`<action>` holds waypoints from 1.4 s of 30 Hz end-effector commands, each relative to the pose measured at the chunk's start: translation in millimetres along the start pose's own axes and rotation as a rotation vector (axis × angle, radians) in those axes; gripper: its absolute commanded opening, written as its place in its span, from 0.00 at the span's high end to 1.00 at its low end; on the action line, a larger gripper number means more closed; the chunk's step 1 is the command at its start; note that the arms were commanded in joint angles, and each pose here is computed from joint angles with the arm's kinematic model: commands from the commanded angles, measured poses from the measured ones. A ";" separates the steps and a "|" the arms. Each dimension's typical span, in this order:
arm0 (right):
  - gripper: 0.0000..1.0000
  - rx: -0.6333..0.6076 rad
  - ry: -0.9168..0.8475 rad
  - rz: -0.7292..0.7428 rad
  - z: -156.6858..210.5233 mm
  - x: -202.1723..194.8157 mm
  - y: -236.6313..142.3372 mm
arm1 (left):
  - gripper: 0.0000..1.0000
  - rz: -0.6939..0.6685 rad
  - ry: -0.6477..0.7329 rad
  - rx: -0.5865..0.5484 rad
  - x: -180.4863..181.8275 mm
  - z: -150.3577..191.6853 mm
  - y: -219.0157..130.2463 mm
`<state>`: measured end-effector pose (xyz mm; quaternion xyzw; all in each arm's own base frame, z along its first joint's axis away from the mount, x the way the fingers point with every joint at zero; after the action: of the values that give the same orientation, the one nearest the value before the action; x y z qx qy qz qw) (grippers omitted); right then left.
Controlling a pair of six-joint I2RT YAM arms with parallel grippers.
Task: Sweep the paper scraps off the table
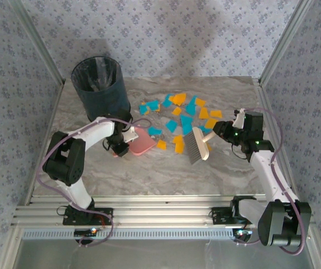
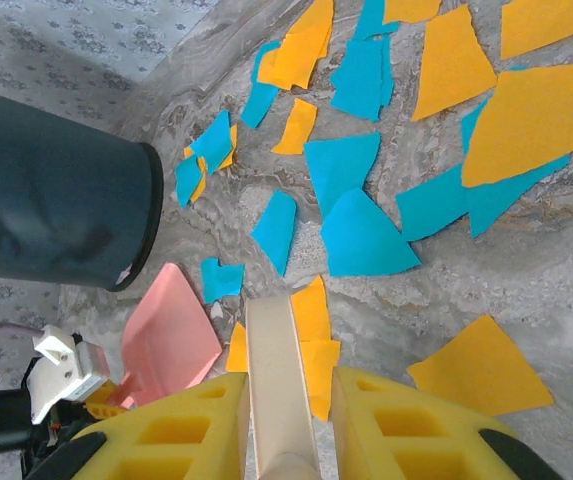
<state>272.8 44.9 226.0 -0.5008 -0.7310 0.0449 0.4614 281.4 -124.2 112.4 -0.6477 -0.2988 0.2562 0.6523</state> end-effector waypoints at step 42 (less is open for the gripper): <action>1.00 -0.049 0.051 0.062 8.3 -20.0 -31.6 | 0.67 0.112 0.412 -0.045 -128.3 -82.1 -18.5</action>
<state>252.8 17.3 225.0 -0.5403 -0.7001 0.0255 0.4661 252.0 -268.1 127.9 -0.7103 -0.1385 0.1463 0.6744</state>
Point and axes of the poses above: each hand's point on the last joint's axis, 136 mm out from that joint toward the fingers, its own y axis out along the fingers, its own x axis along the line the jaws close on, z = x × y, the point moved 7 cm from there along -y, back along the fingers, and after that the axes turned 6 degrees about -y, right-handed, at the moved point
